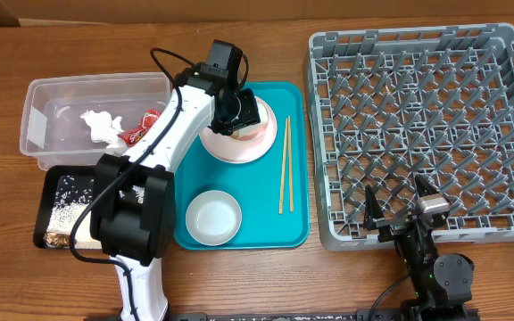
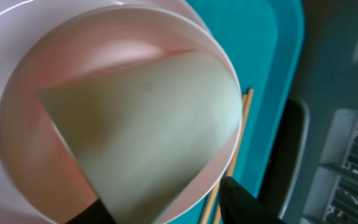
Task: Sort waste into correct bins and load items into the dishwasher
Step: 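Lower the left gripper and grasp the white cup's rim, then lift the white cup with the left gripper and turn it sideways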
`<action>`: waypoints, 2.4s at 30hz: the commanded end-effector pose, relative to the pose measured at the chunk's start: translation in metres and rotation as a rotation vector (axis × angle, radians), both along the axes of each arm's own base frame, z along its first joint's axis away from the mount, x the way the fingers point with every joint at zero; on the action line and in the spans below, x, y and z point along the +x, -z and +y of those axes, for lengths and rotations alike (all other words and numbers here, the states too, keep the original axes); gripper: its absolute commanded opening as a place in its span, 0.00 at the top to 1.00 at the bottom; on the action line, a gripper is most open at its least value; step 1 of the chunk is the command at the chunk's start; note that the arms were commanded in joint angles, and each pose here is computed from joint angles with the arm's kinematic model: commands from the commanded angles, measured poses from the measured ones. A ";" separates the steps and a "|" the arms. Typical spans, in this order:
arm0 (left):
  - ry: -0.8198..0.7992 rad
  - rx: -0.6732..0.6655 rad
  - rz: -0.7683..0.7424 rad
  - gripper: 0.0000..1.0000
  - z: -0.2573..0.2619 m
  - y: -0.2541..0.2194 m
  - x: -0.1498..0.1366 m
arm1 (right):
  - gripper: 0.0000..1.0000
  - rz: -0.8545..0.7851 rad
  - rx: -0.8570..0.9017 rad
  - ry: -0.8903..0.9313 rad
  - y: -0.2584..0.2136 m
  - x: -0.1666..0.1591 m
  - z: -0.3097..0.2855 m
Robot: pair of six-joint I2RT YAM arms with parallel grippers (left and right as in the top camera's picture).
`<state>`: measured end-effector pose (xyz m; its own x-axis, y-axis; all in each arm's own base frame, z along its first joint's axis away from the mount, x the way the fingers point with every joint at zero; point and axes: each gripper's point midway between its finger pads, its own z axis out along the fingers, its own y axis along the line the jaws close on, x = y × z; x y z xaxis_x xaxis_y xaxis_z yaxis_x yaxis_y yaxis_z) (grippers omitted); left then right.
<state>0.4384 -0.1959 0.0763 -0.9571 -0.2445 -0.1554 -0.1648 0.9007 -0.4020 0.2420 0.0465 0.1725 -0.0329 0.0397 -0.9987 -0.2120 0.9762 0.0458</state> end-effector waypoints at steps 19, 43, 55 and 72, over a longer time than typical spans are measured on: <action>0.091 -0.097 -0.086 0.93 -0.018 -0.026 0.007 | 0.00 -0.005 0.004 -0.006 0.001 0.000 0.001; 0.371 -0.651 -0.268 0.96 -0.006 -0.200 -0.050 | 0.00 -0.005 0.004 -0.006 0.001 0.000 0.001; 0.490 -0.847 -0.347 0.96 0.008 -0.230 -0.061 | 0.00 -0.005 0.004 -0.006 0.001 0.000 0.001; 0.493 -0.785 -0.270 0.96 0.001 -0.210 -0.076 | 0.00 -0.005 0.004 -0.006 0.001 0.000 0.001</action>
<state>0.3634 -0.1907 0.2894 -0.9443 0.0272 -0.3281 0.3214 0.2917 -0.9009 0.2420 0.0465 0.1724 -0.0333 0.0397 -0.9987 -0.2124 0.9761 0.0459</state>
